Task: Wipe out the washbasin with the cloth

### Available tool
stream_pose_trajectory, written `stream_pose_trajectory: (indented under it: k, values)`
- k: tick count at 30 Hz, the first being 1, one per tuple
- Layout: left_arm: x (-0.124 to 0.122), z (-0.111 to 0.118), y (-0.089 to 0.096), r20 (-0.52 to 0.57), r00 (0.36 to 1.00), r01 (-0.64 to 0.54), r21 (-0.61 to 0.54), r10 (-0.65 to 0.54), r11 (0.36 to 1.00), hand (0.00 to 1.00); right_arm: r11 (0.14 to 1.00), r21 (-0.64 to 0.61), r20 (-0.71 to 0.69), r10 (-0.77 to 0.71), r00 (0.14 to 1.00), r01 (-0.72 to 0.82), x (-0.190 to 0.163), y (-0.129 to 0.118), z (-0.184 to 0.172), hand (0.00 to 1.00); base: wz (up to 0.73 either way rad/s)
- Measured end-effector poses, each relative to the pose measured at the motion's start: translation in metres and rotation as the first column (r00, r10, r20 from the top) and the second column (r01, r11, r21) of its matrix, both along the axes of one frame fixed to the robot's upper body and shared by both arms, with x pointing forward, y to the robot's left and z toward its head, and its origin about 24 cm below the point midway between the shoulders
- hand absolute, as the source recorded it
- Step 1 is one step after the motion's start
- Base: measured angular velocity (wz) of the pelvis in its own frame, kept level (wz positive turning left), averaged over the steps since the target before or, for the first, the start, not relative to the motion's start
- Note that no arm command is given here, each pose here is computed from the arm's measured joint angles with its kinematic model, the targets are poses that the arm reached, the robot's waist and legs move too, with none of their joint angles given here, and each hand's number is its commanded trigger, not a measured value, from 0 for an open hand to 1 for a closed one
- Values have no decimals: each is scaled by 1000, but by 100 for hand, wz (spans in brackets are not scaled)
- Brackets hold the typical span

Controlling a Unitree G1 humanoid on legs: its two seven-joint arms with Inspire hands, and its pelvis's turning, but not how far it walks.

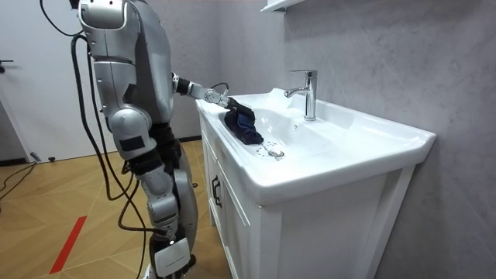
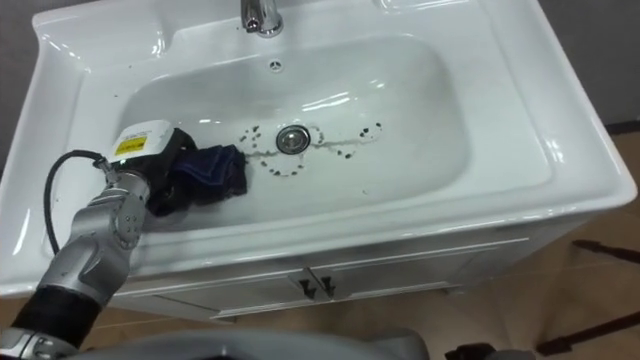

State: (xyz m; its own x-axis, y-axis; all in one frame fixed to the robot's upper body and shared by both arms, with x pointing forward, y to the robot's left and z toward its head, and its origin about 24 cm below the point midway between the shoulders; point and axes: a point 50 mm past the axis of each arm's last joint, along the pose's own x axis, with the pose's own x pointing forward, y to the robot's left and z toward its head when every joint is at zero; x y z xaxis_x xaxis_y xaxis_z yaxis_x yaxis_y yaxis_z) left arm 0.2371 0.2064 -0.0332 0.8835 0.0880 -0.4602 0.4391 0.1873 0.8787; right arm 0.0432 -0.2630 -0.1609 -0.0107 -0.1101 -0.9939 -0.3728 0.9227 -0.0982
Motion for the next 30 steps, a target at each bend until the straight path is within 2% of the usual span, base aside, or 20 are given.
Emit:
stream_pose_trajectory:
  k: [16,30]
  values:
    - [8,1,-5,-74,997,9,18,-7,1000,100,1000,-16,20,-20,1000,21,2,1,0,0,-1]
    - [16,-3,-31,-113,992,57,-19,-59,998,100,1000,-17,-1,-16,1000,16,-4,1,-1,0,0]
